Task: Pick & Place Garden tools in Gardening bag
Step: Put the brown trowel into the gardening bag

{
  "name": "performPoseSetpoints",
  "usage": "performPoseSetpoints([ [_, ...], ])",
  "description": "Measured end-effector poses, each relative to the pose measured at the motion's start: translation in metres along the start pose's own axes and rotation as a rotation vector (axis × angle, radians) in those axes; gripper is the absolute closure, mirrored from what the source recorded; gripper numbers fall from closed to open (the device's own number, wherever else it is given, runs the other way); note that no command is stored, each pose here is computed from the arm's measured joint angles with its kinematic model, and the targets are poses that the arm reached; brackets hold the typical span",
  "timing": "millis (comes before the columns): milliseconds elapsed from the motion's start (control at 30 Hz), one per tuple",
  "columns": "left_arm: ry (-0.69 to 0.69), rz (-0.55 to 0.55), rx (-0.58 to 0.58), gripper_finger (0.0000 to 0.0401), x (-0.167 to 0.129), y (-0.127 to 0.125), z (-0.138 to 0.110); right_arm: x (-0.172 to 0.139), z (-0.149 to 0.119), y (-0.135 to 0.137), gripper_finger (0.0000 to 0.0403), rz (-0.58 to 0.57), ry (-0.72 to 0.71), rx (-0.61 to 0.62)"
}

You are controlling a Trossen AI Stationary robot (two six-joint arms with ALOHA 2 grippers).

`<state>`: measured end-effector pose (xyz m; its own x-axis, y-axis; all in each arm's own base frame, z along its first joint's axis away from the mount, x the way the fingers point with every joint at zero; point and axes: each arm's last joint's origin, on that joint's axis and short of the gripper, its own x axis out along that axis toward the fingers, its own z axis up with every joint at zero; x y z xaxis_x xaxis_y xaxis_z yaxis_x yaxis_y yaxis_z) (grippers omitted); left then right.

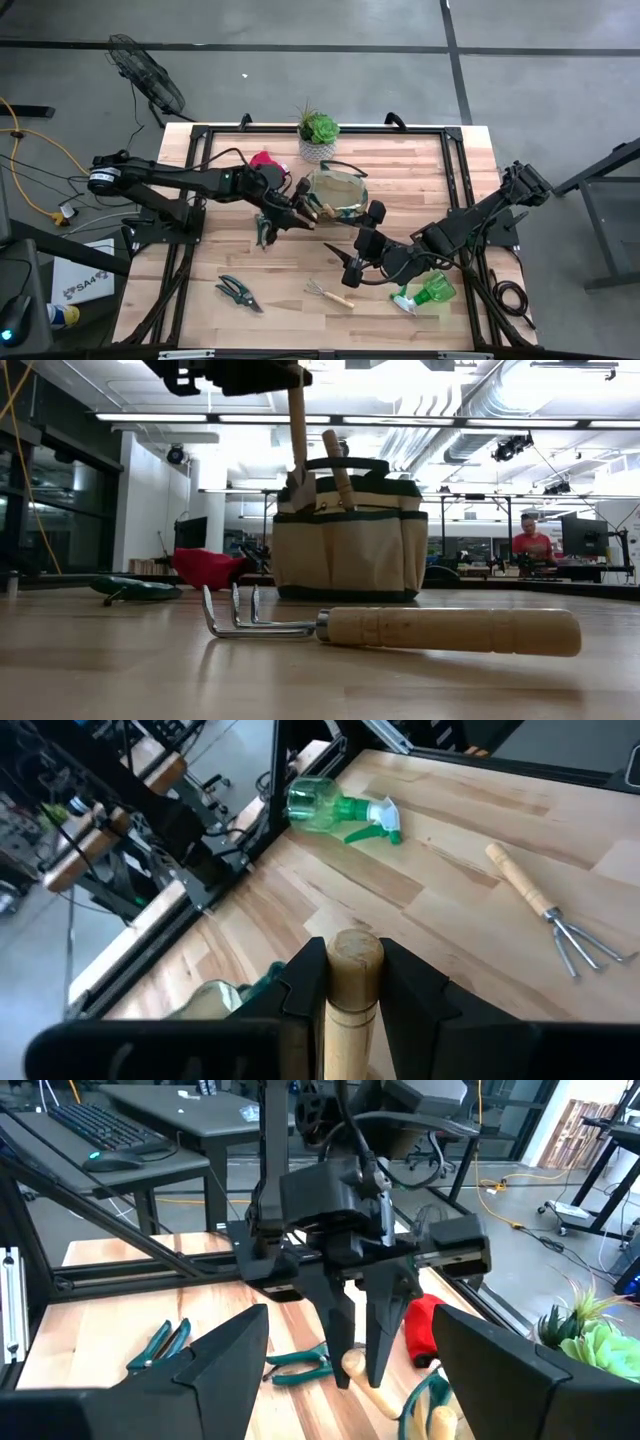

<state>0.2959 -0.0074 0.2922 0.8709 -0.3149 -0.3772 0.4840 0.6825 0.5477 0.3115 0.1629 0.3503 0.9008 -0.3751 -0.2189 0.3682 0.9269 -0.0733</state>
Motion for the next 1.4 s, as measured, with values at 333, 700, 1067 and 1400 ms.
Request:
performPoseSetpoints([
  [333, -0.047, 0.049, 0.014, 0.0337, -0.019, 0.004, 0.013, 0.0, 0.0, 0.0, 0.0128, -0.001, 0.003, -0.004],
  [700, -0.102, -0.128, -0.072, 0.0337, -0.016, -0.005, 0.009, 0.006, 0.0, -0.005, 0.0128, -0.012, 0.009, 0.005],
  [1067, -0.026, -0.071, 0.052, 0.0337, -0.006, -0.004, 0.002, 0.01, 0.0, -0.008, 0.0128, 0.016, 0.026, 0.022],
  [1400, -0.025, -0.063, 0.078, 0.0337, -0.006, -0.003, 0.002, 0.01, 0.0, -0.008, 0.0128, 0.018, 0.027, 0.022],
])
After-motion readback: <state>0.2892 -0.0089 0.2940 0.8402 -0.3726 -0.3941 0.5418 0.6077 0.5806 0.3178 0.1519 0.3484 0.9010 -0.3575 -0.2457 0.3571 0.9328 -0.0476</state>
